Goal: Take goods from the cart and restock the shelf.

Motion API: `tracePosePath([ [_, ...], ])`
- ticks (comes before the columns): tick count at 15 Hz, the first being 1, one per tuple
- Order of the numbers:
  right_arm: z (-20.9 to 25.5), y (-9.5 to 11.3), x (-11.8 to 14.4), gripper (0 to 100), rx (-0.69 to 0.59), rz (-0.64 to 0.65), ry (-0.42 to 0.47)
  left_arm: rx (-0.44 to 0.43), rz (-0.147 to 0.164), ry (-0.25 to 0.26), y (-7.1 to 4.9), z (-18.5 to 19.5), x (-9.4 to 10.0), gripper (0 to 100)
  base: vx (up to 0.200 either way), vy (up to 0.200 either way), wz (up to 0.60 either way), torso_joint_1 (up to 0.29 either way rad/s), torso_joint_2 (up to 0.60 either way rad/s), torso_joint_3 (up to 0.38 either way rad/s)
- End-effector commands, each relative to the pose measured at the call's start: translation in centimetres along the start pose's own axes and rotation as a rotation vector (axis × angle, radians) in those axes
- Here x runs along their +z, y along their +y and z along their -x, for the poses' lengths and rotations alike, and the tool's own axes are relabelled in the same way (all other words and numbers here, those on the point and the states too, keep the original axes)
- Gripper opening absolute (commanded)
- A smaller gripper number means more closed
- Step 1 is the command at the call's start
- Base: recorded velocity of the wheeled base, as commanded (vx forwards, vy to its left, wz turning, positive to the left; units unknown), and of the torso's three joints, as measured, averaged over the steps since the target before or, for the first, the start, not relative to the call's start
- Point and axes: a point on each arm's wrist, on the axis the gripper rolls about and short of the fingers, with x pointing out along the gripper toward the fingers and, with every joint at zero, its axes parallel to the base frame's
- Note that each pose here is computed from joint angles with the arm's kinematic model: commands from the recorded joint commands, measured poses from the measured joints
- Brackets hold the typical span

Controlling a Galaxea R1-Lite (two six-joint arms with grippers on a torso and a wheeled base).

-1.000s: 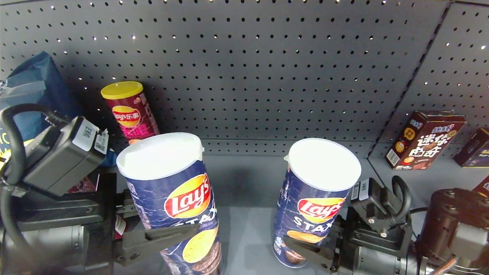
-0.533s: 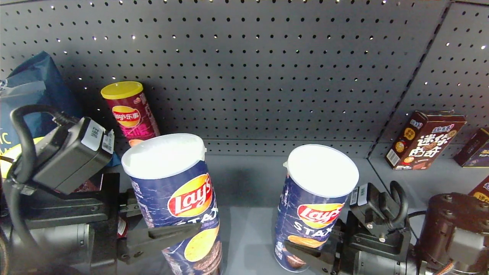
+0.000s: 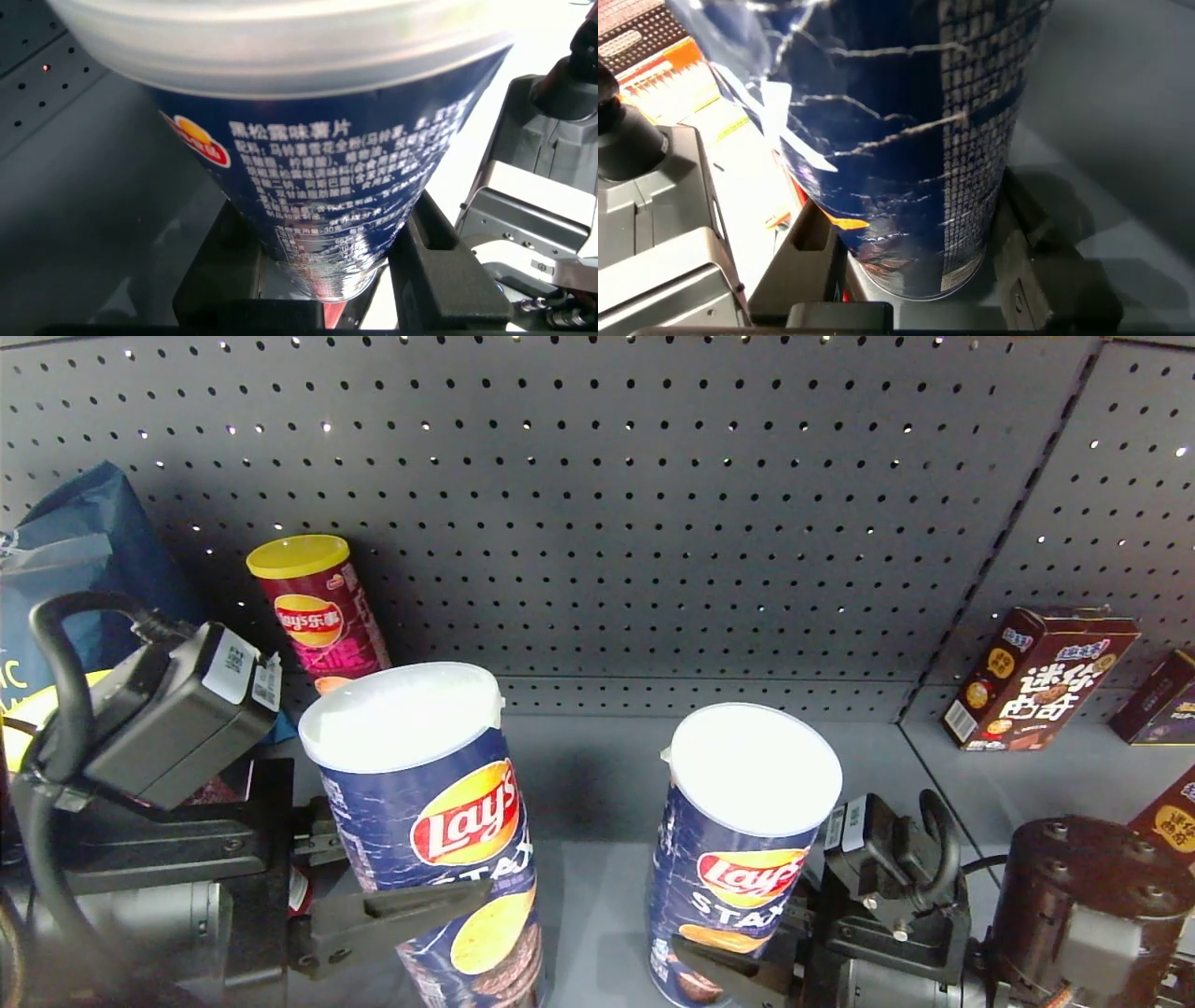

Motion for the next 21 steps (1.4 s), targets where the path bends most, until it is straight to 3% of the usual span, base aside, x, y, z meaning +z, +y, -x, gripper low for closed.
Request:
tracePosePath([
  [1, -0.3, 0.0, -0.3, 0, 0.003, -0.003, 0.015, 0.0, 0.002, 0.002, 0.0, 0.0, -0.1, 0, 0.0, 0.0, 0.0, 0.0, 0.0, 0.0],
  [2, -0.3, 0.0, -0.4, 100, 0.003, -0.003, 0.018, 0.0, 0.002, 0.002, 0.0, 0.0, -0.1, 0, 0.0, 0.0, 0.0, 0.0, 0.0, 0.0],
  [10, 0.7, 0.0, -0.2, 100, -0.01, 0.003, -0.007, -0.001, 0.004, 0.006, 0.1, -0.2, -0.1, 0, 0.0, 0.0, 0.0, 0.0, 0.0, 0.0],
  [21, 10.3, 0.9, -0.2, 100, -0.125, 0.03, -0.141, -0.001, 0.004, 0.008, 0.1, -0.2, -0.2, 0, 0.0, 0.0, 0.0, 0.0, 0.0, 0.0],
])
